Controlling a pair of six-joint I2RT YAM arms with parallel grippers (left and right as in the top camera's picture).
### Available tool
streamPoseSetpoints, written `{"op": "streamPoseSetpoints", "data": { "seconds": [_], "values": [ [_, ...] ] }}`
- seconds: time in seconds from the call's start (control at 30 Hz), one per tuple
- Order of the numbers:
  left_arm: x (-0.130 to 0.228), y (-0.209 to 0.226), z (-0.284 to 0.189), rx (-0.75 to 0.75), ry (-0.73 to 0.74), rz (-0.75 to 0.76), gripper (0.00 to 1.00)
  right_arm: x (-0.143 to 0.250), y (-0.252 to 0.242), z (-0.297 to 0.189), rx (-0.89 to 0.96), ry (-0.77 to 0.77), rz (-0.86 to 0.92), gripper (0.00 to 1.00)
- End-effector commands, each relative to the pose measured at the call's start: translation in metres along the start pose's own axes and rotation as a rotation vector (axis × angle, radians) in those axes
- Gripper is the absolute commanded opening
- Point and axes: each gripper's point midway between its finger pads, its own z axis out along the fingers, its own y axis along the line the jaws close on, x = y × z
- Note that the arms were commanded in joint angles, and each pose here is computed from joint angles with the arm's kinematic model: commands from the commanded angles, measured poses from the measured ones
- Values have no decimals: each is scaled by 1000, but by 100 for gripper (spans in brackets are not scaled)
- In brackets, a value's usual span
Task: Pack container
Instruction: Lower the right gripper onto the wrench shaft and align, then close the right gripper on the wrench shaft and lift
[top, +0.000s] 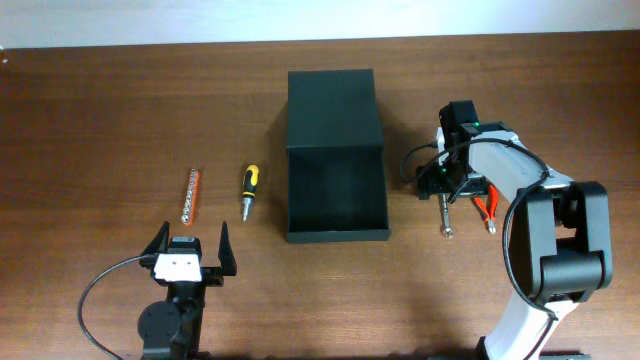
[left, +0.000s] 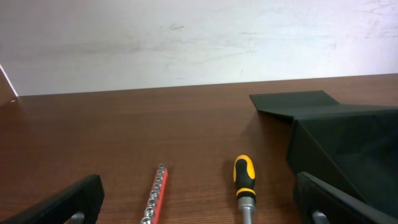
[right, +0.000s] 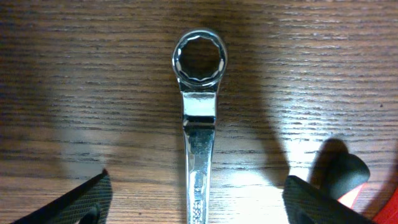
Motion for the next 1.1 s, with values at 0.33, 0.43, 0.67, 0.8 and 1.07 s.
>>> {"op": "streamPoseSetpoints", "data": {
  "seconds": [0.33, 0.43, 0.67, 0.8, 1.07],
  "values": [
    [2, 2, 0, -11, -1, -9, 99, 6, -1, 9, 14, 27, -7, 65],
    [2, 2, 0, -11, -1, -9, 99, 6, -1, 9, 14, 27, -7, 60],
    [2, 2, 0, -11, -1, -9, 99, 6, -1, 9, 14, 27, -7, 50],
    [2, 2, 0, -11, -1, -9, 99, 6, -1, 9, 14, 27, -7, 44],
    [2, 2, 0, -11, -1, -9, 99, 6, -1, 9, 14, 27, -7, 32]
  ]
}}
